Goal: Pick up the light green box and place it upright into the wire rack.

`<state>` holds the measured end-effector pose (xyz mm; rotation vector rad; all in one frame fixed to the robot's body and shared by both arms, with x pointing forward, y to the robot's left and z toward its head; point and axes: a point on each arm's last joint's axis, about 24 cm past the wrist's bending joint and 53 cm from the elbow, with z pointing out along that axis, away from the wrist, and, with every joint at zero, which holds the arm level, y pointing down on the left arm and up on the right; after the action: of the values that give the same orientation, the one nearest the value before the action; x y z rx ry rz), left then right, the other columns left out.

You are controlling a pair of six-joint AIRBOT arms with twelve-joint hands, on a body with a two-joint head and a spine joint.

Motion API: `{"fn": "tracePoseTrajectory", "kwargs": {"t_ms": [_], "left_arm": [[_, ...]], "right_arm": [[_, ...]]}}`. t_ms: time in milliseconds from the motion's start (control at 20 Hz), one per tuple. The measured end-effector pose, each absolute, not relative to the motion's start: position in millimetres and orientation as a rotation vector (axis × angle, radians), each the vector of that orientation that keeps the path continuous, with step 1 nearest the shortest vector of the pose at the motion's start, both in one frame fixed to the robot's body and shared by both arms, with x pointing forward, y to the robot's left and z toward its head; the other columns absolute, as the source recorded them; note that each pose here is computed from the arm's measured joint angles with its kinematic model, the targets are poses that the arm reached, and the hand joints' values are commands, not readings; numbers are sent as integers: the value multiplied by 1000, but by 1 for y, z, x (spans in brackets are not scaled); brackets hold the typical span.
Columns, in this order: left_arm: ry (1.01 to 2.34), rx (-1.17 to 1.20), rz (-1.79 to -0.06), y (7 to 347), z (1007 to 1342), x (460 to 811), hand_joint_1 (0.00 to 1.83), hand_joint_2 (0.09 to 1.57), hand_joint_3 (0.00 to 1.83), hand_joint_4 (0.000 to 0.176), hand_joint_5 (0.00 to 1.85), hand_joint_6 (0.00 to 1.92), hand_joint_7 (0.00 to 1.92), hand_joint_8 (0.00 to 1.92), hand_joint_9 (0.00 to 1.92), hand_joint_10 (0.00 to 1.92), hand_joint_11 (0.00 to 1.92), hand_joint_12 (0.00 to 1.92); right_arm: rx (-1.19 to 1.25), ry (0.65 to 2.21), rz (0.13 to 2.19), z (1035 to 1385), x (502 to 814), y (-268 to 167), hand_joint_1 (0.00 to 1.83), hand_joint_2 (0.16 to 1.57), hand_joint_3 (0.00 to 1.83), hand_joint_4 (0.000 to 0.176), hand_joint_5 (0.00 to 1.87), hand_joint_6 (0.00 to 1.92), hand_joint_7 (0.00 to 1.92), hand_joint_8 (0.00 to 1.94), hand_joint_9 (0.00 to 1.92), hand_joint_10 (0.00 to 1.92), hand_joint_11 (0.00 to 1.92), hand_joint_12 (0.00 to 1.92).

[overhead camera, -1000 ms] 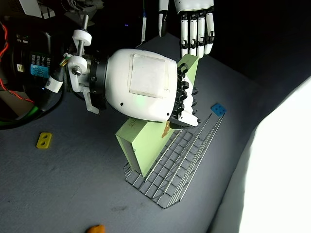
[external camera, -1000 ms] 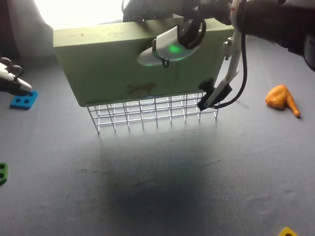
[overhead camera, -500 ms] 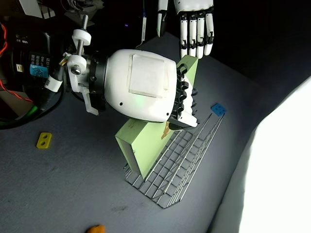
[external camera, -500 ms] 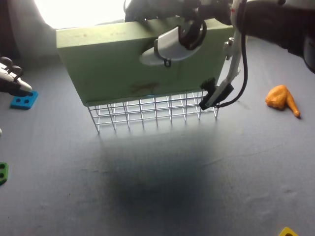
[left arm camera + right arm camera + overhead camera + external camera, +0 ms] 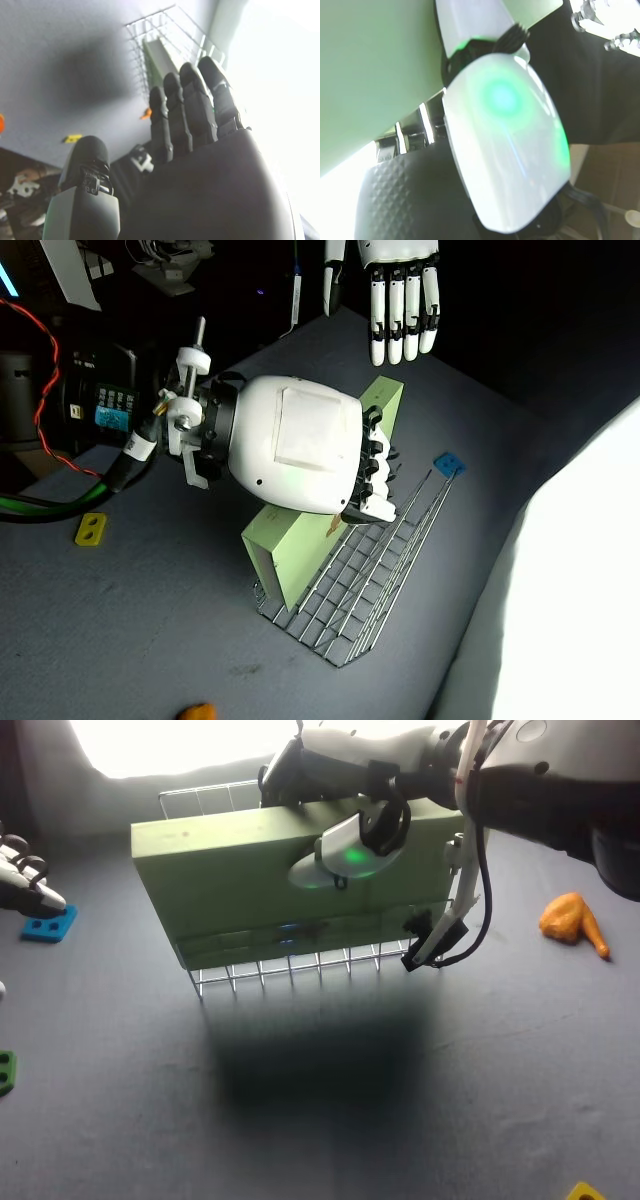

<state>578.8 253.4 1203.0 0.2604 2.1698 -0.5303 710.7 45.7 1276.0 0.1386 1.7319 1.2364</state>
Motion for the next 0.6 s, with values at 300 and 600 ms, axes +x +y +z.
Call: {"fn": "tracePoseTrajectory", "kwargs": {"t_ms": [300, 600], "left_arm": [[2169, 266, -530, 253, 1203, 578, 223, 1303, 0, 1, 358, 1, 345, 0, 297, 0, 0, 639], [2168, 271, -527, 252, 1203, 578, 266, 1298, 0, 0, 352, 1, 356, 2, 312, 4, 0, 679]], "right_arm": [[172, 1761, 1222, 1258, 722, 46, 1222, 1145, 0, 0, 950, 916, 915, 1265, 740, 1300, 538, 1714], [260, 1762, 1224, 1250, 741, 36, 1221, 1133, 0, 0, 958, 923, 950, 1177, 769, 1218, 521, 1692]]}}
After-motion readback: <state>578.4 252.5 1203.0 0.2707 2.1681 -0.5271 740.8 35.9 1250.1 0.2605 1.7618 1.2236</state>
